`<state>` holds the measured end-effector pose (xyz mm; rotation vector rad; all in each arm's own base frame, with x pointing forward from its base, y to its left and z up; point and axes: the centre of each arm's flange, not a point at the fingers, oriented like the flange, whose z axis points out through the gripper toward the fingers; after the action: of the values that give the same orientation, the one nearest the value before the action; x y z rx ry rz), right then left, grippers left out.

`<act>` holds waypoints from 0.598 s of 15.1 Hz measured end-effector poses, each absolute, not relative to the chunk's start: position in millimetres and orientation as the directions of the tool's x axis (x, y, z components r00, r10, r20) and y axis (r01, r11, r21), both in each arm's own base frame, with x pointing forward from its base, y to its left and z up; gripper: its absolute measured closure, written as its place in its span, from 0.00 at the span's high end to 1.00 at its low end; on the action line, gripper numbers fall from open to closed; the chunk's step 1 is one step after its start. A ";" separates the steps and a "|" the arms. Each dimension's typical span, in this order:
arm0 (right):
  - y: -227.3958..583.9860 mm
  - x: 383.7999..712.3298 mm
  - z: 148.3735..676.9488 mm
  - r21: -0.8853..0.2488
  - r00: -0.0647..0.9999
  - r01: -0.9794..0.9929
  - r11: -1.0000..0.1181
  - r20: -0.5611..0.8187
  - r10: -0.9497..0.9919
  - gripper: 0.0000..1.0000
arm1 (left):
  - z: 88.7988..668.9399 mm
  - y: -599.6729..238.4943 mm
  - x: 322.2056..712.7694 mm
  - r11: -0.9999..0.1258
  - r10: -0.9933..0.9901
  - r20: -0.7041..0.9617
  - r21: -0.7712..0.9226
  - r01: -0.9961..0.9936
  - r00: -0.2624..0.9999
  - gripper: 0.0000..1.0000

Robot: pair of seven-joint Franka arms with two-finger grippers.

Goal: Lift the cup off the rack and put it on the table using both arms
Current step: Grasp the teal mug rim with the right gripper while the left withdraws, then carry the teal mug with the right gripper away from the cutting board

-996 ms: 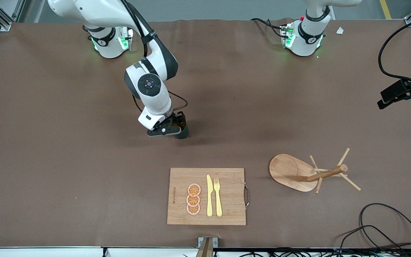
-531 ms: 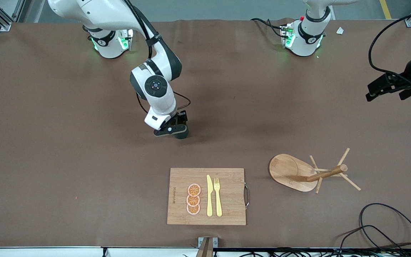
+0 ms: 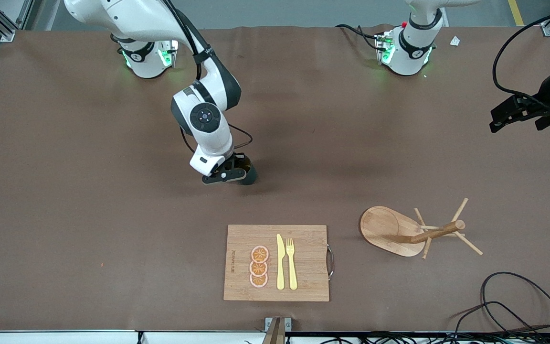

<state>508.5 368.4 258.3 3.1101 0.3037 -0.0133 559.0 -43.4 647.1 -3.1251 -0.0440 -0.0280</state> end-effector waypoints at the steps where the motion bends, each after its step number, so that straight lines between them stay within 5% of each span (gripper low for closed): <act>1: 368.4 508.5 258.3 0.016 0.981 0.194 -0.981 -0.010 0.193 0.09 | 647.1 -43.4 559.0 -0.999 0.028 0.018 -0.016 0.028 0.999 1.00; 9: 324.9 528.1 274.4 0.051 0.990 0.120 -0.991 -0.082 0.116 0.09 | 646.4 -43.4 558.9 -1.000 -0.025 0.017 -0.017 -0.025 1.000 1.00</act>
<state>528.1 324.9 274.4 3.0783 0.1831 -0.1217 558.9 -43.4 646.4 -3.1246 0.0389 -0.0264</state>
